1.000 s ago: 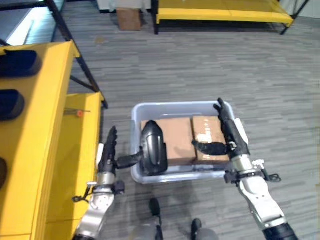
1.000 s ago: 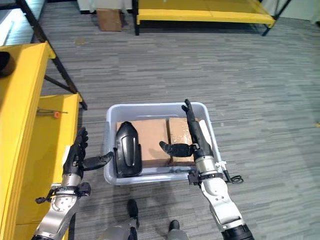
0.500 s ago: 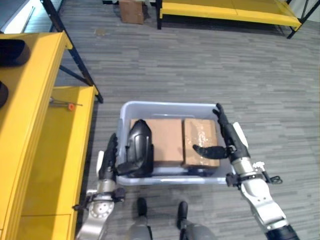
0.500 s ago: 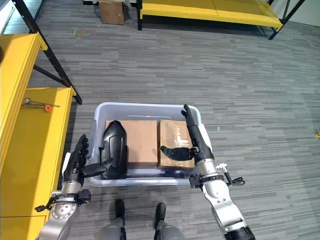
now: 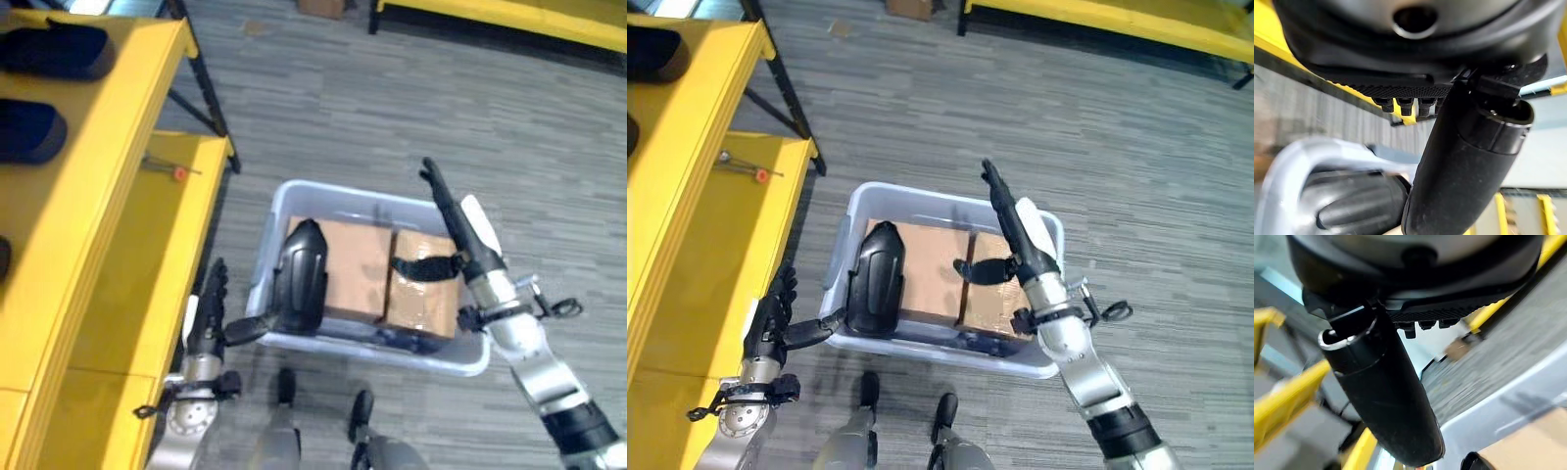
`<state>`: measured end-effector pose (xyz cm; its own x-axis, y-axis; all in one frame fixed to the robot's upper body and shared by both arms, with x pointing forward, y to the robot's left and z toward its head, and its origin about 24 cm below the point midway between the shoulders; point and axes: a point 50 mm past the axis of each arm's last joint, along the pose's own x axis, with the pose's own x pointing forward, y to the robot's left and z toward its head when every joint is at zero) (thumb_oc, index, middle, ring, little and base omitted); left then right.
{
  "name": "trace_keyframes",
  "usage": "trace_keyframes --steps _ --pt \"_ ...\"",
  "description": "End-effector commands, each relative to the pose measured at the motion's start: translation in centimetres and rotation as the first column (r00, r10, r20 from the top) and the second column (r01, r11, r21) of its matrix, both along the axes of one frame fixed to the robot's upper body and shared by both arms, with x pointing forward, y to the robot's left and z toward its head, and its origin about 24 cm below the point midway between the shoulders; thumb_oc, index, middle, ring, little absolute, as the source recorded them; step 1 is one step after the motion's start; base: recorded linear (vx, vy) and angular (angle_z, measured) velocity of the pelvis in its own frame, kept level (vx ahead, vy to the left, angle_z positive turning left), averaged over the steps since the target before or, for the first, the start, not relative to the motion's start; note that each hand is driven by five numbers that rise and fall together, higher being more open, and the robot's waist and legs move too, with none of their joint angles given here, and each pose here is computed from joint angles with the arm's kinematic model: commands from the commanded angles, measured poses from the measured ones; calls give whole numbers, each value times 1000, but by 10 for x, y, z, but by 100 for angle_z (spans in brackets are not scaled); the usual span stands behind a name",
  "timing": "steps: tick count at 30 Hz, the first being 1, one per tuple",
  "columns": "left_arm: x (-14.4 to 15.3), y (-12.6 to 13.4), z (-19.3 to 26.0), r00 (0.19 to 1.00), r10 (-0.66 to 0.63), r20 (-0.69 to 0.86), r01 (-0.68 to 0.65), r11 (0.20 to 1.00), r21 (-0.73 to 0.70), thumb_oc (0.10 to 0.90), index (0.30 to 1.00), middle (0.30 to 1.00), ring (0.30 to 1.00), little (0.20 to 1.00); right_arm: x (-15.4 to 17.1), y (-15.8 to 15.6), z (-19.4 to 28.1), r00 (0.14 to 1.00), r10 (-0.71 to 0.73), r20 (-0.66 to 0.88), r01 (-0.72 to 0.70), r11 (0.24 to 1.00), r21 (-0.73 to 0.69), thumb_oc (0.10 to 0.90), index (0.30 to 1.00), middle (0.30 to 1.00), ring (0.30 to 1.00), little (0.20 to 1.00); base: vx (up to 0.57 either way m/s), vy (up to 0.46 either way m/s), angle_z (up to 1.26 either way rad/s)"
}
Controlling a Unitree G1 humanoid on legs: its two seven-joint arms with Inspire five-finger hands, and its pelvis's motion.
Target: Move parts from the plastic box to the shelf.
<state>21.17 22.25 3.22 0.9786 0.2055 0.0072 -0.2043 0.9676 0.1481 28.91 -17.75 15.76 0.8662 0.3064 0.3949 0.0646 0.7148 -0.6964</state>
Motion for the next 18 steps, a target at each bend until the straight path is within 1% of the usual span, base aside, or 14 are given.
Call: trace_keyframes --steps 1,2,4,5,7,11,14,15,16,17,18 --pt "13 2 58 954 -63 293 46 997 65 900 1000 1000 1000 1000 12 11 42 972 47 230 -3 982 -187 900 1000 1000 1000 1000 -33 -27 7" --pt "13 2 58 954 -61 295 44 997 63 900 1000 1000 1000 1000 12 12 43 971 48 233 -3 982 -189 900 1000 1000 1000 1000 -34 -16 14" --pt "14 1 60 949 -69 307 52 996 66 900 1000 1000 1000 1000 18 12 46 965 48 258 39 947 -319 900 1000 1000 1000 1000 -53 -17 35" --pt "16 0 64 943 -85 321 62 995 81 900 1000 1000 1000 1000 21 10 50 951 56 305 98 879 -467 900 1000 1000 1000 1000 -108 -4 31" --pt "18 -1 68 937 -104 333 71 991 110 900 1000 1000 1000 1000 24 12 55 940 83 332 130 810 -571 900 1000 1000 1000 1000 -128 0 19" --pt "19 0 68 938 -102 332 60 989 135 900 1000 1000 1000 1000 26 17 61 923 122 365 159 741 -652 900 1000 1000 1000 1000 -81 -9 9" --pt "20 2 70 937 -97 336 51 989 142 900 1000 1000 1000 1000 27 17 63 918 152 366 182 659 -730 900 1000 1000 1000 1000 -40 -16 9" --pt "20 2 70 937 -96 337 50 989 141 900 1000 1000 1000 1000 27 17 63 918 153 366 182 657 -731 900 1000 1000 1000 1000 -46 1 30" --pt "19 3 69 938 -89 334 43 989 142 900 1000 1000 1000 1000 26 17 65 912 181 369 198 591 -782 900 1000 1000 1000 1000 -12 -17 28" --pt "19 4 69 939 -91 331 43 988 150 900 1000 1000 1000 1000 26 16 65 911 196 363 205 548 -811 900 1000 1000 1000 1000 -32 -14 22" --pt "19 4 70 939 -91 332 41 987 154 900 1000 1000 1000 1000 26 18 67 905 210 369 211 532 -820 900 1000 1000 1000 1000 -5 -22 8"
